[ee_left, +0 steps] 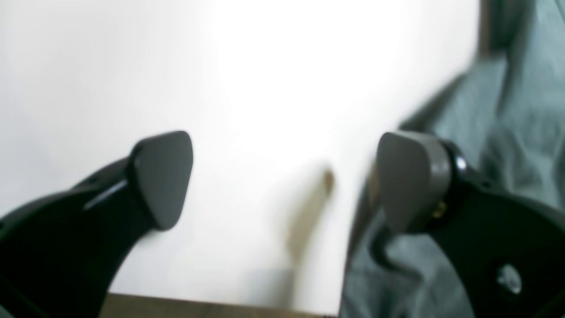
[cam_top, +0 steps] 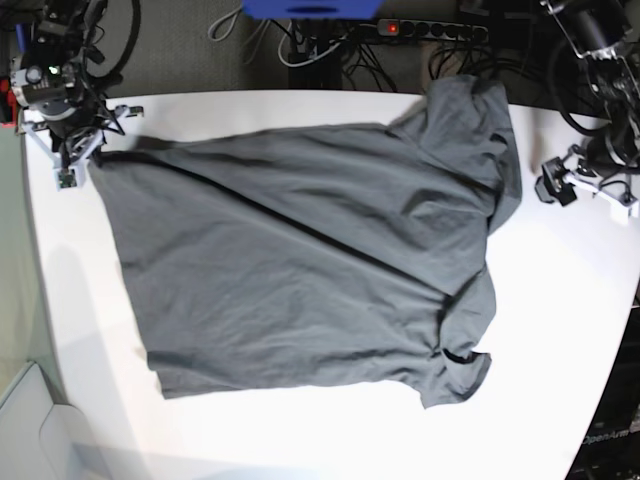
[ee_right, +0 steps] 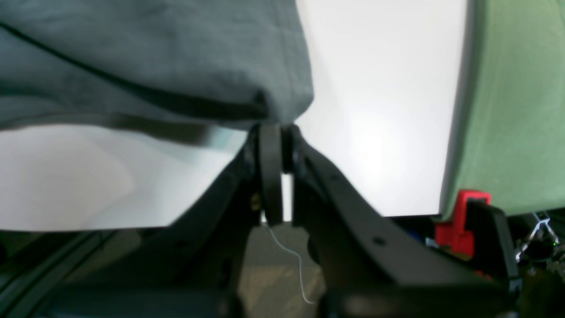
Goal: Layout the t-shirt on the table in an organized manner, then fold the t-shirt properly
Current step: 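Stretch the shirt taut between both grippers and lay it flat, then release the shirt and move both grippers back toward the shirt's collar edge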
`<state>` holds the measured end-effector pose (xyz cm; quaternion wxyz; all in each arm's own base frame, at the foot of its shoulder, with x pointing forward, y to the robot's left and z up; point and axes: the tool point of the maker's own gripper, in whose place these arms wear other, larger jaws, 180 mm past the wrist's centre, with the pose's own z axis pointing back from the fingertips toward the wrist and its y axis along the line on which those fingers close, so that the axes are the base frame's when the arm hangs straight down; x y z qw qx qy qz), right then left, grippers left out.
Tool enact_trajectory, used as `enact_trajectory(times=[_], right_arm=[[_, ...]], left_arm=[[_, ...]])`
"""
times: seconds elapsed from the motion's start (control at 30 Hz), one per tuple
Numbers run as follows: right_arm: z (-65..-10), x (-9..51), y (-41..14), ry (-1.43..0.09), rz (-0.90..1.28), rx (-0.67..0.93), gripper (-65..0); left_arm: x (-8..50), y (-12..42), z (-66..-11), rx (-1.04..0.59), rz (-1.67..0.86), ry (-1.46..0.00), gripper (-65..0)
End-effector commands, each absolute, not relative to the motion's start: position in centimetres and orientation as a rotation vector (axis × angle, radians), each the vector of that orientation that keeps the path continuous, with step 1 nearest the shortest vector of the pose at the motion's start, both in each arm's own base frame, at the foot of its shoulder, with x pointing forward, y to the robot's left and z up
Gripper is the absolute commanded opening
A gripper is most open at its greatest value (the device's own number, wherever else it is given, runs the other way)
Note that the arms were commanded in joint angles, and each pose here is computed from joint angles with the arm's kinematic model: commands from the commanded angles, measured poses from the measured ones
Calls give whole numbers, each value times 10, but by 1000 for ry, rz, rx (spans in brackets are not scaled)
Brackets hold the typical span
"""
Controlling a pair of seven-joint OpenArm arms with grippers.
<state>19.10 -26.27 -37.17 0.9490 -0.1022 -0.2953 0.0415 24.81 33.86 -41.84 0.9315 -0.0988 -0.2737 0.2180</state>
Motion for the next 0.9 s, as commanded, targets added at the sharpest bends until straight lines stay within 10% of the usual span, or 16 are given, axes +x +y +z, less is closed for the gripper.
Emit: enact_trajectory(times=[0.0,0.73,0.87], right_arm=[[-364,195,-265,-632,81,-221,-650],[-366,187,-260,-624,77,-210,-650],[-366,177,-267,-608,63,-227,-650]], left_arm=[[245,339,-422,-205,447,-532,0],[249,352,-403,-89,385,-566,0],[244,368,-396,-70,441,-592,-317]])
